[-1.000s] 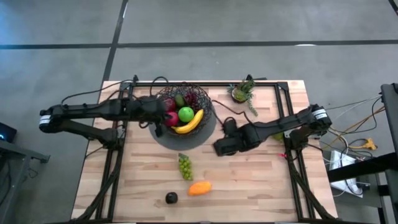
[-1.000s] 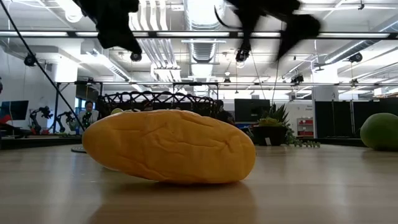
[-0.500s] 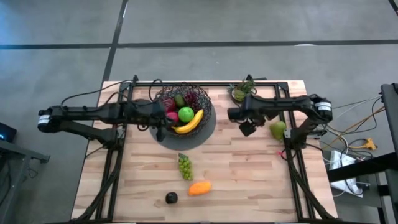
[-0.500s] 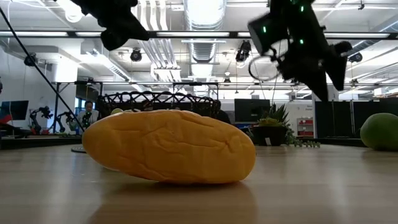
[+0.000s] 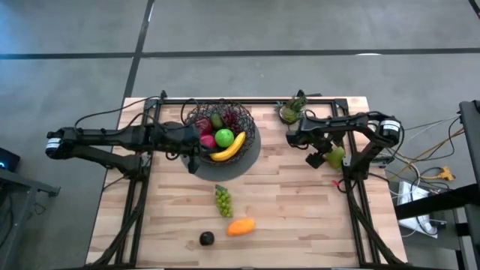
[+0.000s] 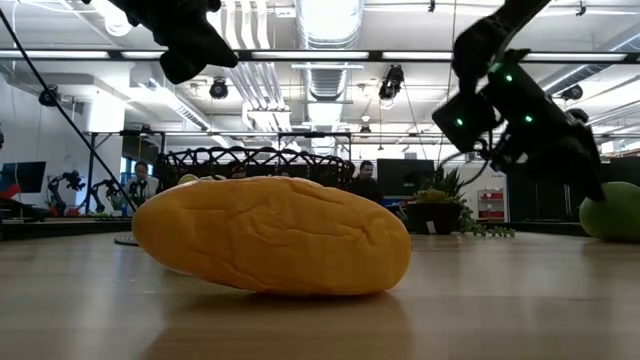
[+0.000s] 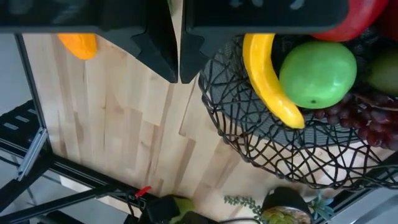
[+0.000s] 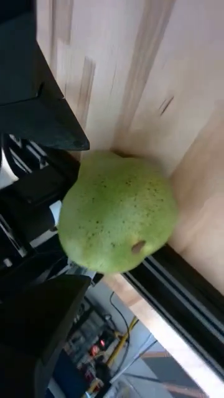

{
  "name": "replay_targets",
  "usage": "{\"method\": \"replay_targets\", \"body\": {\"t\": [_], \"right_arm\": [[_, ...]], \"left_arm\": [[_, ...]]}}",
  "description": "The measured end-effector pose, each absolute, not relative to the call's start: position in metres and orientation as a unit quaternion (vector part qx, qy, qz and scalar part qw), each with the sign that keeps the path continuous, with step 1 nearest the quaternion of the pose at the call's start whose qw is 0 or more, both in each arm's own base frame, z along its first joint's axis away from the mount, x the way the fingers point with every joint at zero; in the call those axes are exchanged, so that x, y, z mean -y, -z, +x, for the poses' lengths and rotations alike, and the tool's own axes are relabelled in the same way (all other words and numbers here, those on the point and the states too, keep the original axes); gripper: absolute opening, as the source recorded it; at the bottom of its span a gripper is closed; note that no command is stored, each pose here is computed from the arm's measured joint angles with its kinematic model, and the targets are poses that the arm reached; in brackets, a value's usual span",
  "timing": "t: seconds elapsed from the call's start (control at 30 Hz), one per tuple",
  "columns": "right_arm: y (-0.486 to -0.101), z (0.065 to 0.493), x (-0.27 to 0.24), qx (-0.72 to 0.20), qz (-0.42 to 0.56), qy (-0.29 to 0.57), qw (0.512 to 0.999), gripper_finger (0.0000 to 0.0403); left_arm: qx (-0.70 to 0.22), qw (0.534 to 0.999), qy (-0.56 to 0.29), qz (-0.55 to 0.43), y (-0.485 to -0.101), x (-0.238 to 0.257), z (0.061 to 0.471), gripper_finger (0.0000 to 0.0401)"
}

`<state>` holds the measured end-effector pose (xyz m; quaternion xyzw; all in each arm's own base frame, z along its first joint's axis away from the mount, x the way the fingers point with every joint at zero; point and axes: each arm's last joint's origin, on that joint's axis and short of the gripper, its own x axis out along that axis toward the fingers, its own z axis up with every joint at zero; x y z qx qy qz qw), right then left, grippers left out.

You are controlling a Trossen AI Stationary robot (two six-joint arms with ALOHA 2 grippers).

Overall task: Build produce basket
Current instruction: Put the green pear into the black wire basket

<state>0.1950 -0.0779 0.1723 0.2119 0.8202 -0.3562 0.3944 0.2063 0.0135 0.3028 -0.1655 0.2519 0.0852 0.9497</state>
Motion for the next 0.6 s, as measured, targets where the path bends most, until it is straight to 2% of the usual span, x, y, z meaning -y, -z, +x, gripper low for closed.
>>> {"method": "replay_targets", "body": {"t": [0.2,0.5,0.6], "right_arm": [[-0.15,0.181,0.073,-0.83,0.193,0.349,0.391,0.032],[-0.148,0.181,0.074,-0.837,0.182,0.314,0.411,0.0238],[-0.153,0.188,0.076,-0.836,0.179,0.294,0.427,0.0237]], "left_arm": [[-0.252,0.95,-0.085,-0.166,-0.303,-0.014,0.206,0.0],[-0.25,0.95,-0.086,-0.168,-0.303,-0.014,0.206,0.0],[-0.248,0.948,-0.088,-0.177,-0.303,-0.014,0.207,0.0]]}}
